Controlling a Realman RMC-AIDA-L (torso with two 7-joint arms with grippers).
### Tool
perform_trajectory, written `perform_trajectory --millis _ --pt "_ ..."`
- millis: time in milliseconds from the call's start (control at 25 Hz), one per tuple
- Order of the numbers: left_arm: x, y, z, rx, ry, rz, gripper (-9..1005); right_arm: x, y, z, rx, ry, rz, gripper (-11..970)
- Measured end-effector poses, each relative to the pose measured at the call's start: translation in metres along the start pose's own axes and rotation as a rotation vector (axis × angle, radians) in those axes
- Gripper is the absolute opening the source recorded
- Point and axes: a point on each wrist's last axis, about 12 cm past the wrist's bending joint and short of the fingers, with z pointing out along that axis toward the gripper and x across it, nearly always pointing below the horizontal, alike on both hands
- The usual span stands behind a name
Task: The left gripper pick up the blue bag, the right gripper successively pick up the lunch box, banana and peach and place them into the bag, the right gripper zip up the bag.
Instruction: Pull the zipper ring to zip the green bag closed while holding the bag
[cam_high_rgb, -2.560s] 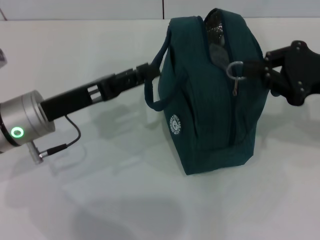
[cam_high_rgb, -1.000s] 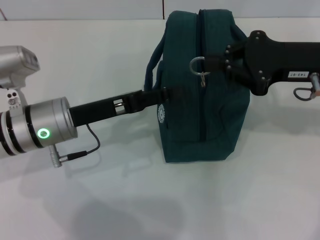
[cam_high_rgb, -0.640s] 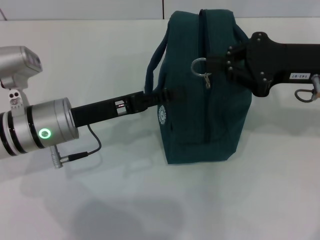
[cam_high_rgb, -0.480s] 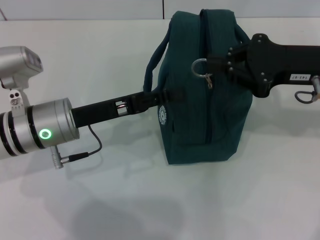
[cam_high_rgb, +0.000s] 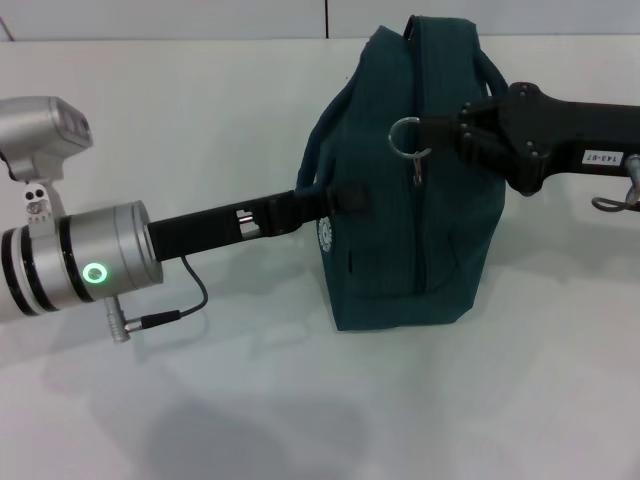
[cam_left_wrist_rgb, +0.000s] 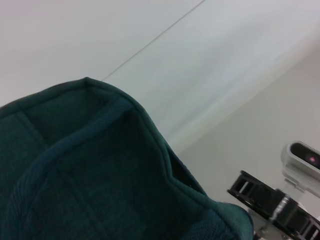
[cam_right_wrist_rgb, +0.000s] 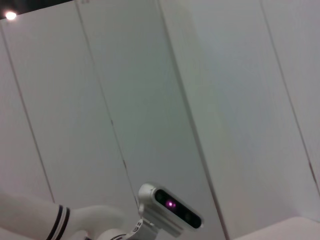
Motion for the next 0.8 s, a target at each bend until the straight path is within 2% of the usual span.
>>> perform_trajectory --millis 360,800 --pt "0.001 -0.001 0.002 0.005 0.01 0.004 113 0.002 -0.009 -0.004 0.081 0.003 0.145 20" --pt "0.004 -0.001 0.004 0.012 0.032 0.01 56 -0.002 -0.006 -0.011 0.068 -0.065 0.159 21"
